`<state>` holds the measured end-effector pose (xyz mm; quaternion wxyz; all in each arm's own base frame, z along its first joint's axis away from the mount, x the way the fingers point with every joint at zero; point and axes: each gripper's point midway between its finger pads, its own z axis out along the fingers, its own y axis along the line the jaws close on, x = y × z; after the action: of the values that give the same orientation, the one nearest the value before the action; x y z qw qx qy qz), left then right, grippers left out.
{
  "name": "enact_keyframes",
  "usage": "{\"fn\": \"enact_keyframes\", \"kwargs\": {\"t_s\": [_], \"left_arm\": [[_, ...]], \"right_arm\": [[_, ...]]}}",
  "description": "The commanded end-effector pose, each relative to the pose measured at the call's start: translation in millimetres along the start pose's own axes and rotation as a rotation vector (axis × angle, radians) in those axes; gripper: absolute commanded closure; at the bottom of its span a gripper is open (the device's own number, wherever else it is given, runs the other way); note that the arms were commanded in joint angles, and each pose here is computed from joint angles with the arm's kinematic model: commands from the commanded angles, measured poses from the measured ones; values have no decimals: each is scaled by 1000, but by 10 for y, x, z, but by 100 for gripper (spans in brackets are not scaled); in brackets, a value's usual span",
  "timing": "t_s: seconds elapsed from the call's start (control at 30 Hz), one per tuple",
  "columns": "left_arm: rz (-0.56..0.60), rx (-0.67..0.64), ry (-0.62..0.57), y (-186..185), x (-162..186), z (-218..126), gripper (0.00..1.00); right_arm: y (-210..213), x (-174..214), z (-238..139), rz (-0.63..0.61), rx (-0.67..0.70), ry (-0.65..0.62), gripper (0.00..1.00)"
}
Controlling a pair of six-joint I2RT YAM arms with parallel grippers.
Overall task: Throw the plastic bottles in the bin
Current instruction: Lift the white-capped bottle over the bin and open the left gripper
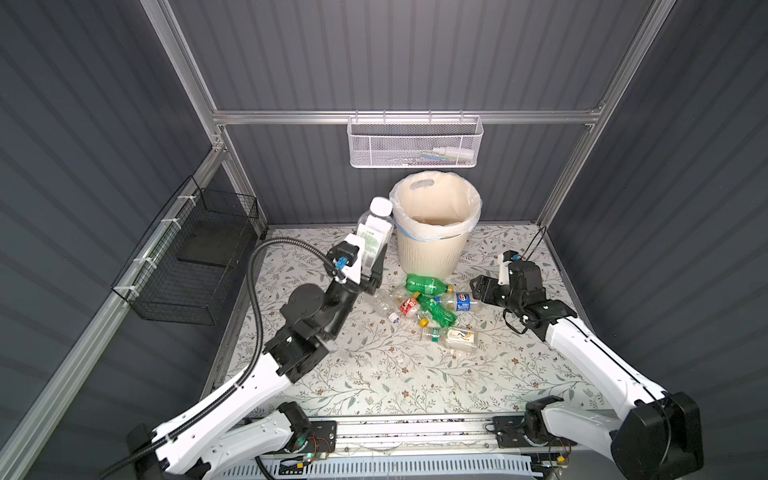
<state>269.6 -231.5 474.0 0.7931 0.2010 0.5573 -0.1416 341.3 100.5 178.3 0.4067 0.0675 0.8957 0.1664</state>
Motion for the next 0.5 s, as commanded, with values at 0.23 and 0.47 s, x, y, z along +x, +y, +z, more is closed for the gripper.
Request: {"fn": "enact_keyframes", "kwargs": {"t_s": [0.23,0.47], "left_arm": [[-152,165,311,-267,82,2050,0],[-161,96,260,-77,120,1829,0]], "right_arm": [[151,26,-46,-58,-9,21,17],[193,266,-39,-141,-54,119,11]]}}
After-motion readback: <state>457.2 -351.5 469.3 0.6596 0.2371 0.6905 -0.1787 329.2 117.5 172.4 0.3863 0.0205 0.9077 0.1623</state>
